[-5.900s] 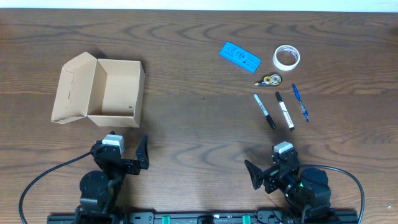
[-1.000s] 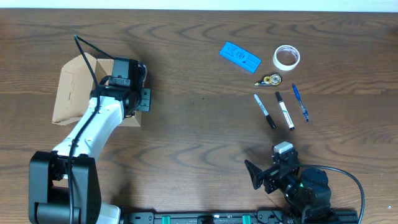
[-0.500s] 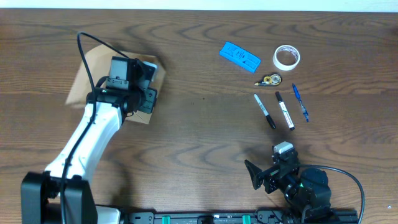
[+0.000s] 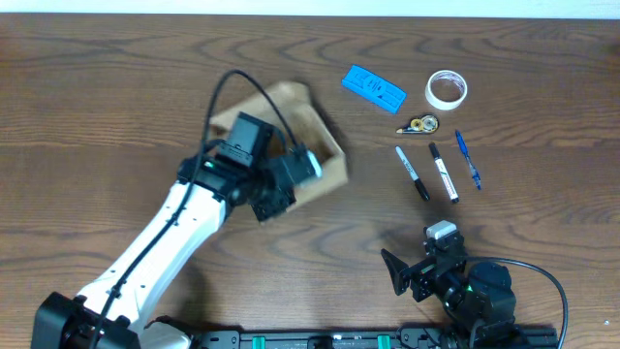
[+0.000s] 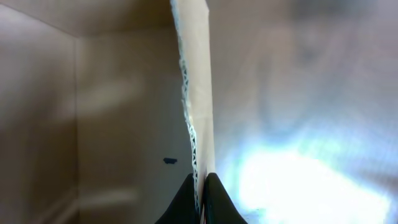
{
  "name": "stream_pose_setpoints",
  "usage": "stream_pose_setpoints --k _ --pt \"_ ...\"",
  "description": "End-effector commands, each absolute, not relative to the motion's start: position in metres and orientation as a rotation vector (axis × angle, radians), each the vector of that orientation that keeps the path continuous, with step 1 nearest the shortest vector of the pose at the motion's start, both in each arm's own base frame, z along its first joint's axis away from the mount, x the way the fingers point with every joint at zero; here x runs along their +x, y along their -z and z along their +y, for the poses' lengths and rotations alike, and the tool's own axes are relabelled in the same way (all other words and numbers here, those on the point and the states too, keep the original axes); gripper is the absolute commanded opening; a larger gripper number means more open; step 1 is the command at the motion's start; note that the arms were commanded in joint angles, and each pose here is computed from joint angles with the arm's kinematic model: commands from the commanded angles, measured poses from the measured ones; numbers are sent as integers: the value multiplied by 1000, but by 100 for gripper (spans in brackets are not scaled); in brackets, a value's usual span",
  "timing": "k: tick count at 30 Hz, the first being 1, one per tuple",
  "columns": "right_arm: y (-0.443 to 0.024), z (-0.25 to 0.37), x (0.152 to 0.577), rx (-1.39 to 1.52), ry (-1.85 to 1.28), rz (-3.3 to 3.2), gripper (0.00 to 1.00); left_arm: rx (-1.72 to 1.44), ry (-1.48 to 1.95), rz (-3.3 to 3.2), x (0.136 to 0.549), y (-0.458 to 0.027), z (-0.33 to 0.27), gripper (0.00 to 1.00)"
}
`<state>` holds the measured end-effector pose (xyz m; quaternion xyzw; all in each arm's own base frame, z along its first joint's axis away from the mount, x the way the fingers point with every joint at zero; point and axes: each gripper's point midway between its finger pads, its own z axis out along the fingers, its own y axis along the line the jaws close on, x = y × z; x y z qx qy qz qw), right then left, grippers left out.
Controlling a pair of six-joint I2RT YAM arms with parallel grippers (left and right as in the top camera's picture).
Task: Pack container
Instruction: 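Drag the box rightward with the left gripper toward table center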
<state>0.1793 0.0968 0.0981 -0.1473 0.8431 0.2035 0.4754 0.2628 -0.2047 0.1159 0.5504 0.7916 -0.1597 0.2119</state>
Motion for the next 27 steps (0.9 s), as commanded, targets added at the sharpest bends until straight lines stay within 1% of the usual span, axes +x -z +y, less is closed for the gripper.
stream_pose_setpoints --k 1,6,14,20,21,22,23,27 --pt "-98 101 177 -373 -521 2056 99 1824 506 1888 240 -129 -229 5" --pt "-98 101 177 -373 -521 2056 99 1962 485 1774 229 -126 -230 5" --pt "-98 101 177 -373 -521 2056 99 1976 356 1818 239 -119 -218 5" --pt "-98 101 177 -373 -521 2056 99 1976 362 1824 238 -119 -218 6" --pt "-98 101 177 -373 -521 2057 99 1968 365 1832 238 -119 -218 11" --pt "-98 101 177 -373 -521 2056 99 1954 370 1848 238 -119 -218 58" --pt "-98 101 177 -373 -521 2056 99 1934 373 1867 239 -119 -218 96" --pt "-98 101 177 -373 -521 2056 99 1886 383 1911 241 -120 -219 95"
